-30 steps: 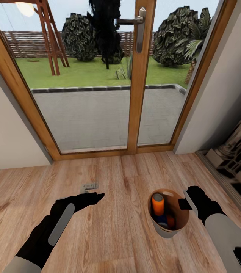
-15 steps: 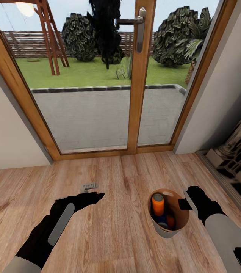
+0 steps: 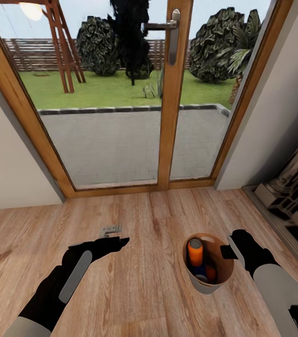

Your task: Put the three can of soda from the living room inside the tash can in the kitchen.

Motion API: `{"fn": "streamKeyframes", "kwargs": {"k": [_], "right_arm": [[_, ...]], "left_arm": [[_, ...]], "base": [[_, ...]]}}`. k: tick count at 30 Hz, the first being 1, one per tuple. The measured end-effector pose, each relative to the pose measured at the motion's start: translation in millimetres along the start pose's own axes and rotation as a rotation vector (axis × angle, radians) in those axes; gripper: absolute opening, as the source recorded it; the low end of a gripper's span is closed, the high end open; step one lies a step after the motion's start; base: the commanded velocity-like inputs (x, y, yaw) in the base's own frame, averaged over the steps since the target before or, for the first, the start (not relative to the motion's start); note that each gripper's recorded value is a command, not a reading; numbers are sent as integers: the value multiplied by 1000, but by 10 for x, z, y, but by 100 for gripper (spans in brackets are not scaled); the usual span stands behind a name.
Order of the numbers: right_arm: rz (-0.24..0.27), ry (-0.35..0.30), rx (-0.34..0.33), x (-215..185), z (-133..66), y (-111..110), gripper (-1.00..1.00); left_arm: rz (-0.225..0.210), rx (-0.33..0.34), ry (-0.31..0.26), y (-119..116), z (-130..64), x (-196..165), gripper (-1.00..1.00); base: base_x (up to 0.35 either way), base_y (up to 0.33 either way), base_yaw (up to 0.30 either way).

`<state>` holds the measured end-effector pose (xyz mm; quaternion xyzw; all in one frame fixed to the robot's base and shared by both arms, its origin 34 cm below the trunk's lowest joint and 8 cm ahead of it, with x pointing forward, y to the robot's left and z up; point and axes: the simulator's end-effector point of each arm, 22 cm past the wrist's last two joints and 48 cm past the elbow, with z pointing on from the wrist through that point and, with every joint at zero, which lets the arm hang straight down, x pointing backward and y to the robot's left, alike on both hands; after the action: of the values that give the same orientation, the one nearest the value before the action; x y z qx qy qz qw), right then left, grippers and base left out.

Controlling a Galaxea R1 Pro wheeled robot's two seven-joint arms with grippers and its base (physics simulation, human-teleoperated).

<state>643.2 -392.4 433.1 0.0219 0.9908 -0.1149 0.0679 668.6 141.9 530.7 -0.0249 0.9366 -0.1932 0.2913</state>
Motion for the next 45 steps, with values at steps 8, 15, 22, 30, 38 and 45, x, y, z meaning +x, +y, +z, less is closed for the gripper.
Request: {"fn": "streamKeyframes", "kwargs": {"k": [8, 15, 22, 30, 38, 45], "right_arm": [[0, -1, 0, -4, -2, 0, -100], [0, 0, 0, 2, 1, 0, -100], [-1, 0, 0, 2, 1, 7, -100], [-2, 0, 0, 2, 1, 7, -100], [-3, 0, 0, 29, 79, 24, -100], [-2, 0, 0, 28, 79, 22, -100]], "left_arm": [[1, -1, 0, 2, -1, -2, 100], [2, -4, 0, 5, 0, 1, 100], [1, -25, 1, 51, 1, 3, 100], [1, -36, 1, 75, 1, 3, 100], [1, -37, 1, 104, 56, 60, 100], [1, -37, -1, 104, 56, 58, 100]], "base": [[0, 0, 0], [0, 0, 0], [0, 0, 0], [0, 0, 0], [0, 0, 0], [0, 0, 0]]}}
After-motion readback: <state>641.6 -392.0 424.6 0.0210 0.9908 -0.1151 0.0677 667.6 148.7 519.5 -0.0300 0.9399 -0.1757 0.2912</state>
